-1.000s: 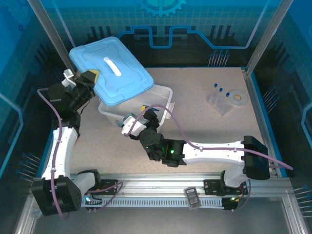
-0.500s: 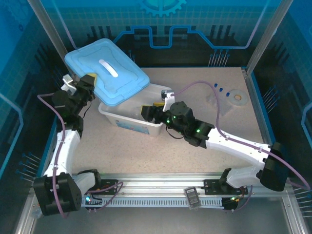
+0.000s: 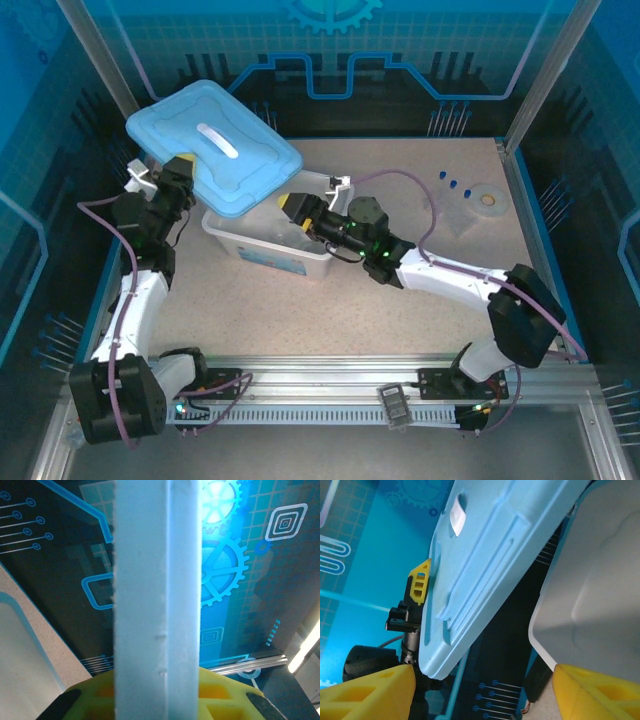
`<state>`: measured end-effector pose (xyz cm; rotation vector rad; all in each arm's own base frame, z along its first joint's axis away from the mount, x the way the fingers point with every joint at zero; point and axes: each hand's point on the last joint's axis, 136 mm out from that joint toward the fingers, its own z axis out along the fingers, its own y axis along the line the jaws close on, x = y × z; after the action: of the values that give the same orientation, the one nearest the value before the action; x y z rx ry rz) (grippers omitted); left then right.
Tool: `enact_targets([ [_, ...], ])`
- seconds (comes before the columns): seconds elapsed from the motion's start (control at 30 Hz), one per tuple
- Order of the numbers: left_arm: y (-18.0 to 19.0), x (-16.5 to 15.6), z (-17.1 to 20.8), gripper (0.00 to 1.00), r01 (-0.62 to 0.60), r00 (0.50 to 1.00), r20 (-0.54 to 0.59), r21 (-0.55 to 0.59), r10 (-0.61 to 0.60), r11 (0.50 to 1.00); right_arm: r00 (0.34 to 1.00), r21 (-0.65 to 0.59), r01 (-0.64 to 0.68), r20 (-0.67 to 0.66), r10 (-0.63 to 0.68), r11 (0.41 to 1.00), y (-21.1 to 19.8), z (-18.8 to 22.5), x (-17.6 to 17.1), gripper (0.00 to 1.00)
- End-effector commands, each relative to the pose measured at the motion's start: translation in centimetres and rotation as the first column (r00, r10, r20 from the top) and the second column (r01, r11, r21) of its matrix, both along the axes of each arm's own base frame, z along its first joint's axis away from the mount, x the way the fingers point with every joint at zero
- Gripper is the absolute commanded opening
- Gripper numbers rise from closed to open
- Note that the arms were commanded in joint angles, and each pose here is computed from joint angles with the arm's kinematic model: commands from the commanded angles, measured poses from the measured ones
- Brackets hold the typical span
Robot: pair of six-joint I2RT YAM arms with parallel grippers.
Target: Organize the chemistry lab equipment
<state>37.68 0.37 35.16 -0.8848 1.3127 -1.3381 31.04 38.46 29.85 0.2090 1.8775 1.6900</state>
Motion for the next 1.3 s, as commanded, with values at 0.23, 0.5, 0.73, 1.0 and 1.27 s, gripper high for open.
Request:
enact_targets([
  [0.23,-0.7,-1.0,2.5,0.12,-0.025,0.993,0.119,0.053,0.019,0.998,0.999,0.197,0.018,-0.031,-0.012,0.980,1.2,3.1,2.4,0.72],
  [0.5,-1.0,-0.8,2.0,0.13,-0.031,0.993,0.120,0.061,0.024,0.998,0.995,0.282,0.052,-0.096,-0.025,0.958,3.0,2.6,4.0,0.63],
  [0.73,-1.4,-1.1,2.1,0.14,-0.047,0.991,0.127,0.098,0.034,0.994,0.991,0.280,0.108,-0.111,-0.079,0.954,3.3,2.5,4.9,0.49],
  [1.0,-1.8,-1.1,1.6,0.15,-0.041,0.992,0.127,0.101,0.028,0.994,0.988,0.305,0.122,-0.125,-0.087,0.944,4.3,2.9,6.1,0.33],
  [1.27,-2.2,-1.5,0.8,0.15,-0.027,0.994,0.111,0.104,0.015,0.994,0.989,0.292,0.130,-0.108,-0.102,0.948,4.4,3.2,6.7,0.20],
])
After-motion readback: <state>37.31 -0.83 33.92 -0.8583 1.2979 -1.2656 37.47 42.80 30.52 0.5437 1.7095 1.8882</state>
